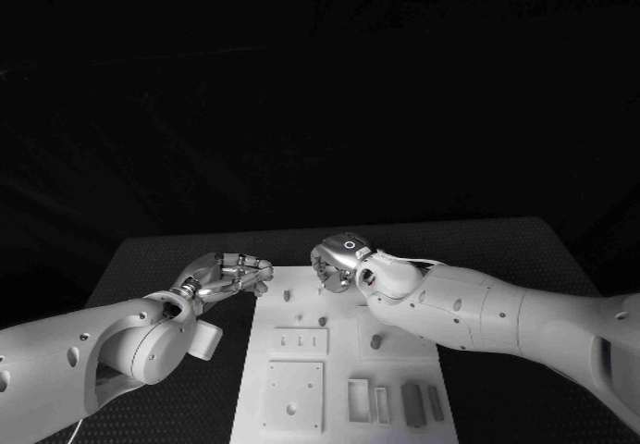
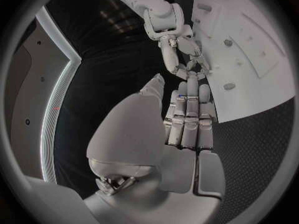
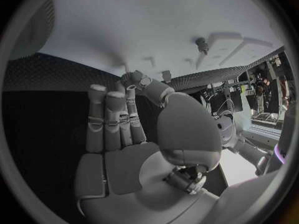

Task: Assemble the parts on the task board

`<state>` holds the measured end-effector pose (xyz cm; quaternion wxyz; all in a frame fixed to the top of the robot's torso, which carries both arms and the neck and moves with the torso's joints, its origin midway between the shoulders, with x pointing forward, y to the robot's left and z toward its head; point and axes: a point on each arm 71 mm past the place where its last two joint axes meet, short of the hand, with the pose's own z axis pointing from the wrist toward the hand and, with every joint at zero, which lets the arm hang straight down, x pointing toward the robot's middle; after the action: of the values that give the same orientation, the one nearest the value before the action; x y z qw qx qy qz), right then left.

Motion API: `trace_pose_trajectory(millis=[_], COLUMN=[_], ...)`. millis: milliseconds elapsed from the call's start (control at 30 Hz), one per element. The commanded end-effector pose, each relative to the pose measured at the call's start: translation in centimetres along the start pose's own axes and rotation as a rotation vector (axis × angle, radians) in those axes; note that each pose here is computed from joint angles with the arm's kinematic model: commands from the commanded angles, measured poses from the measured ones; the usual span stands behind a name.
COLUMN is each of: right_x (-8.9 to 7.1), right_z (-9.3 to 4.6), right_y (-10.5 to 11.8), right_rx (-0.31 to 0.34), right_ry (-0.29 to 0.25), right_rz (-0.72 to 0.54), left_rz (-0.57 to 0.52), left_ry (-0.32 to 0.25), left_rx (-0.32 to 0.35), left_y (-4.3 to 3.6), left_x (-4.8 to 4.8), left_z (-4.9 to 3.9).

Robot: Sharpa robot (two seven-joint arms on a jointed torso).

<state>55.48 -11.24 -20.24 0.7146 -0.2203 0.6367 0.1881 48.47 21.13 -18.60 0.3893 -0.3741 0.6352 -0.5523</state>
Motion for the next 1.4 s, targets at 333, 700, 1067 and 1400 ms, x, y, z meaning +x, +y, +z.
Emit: trace_pose_trajectory(millis=[333, 700, 1067, 1400], right_x=[1.09, 1.17, 1.17, 1.28], right_z=[-0.38, -0.50, -0.61, -0.67], right_y=[-0.25, -0.14, -0.08, -0.10], right_rx=[0.009, 0.006, 0.004, 0.005], right_ry=[0.070, 0.073, 0.073, 0.078], right_rz=[-0.022, -0.019, -0.018, -0.019], left_rz=[-0.008, -0.008, -0.007, -0.007], left_ry=[0.013, 0.012, 0.012, 0.011], left_rx=[0.006, 0.005, 0.005, 0.005], left_y=[-0.14, -0.13, -0.12, -0.11], left_x=[0.13, 0.08, 0.04, 0.04], left_z=[0.05, 0.04, 0.06, 0.13])
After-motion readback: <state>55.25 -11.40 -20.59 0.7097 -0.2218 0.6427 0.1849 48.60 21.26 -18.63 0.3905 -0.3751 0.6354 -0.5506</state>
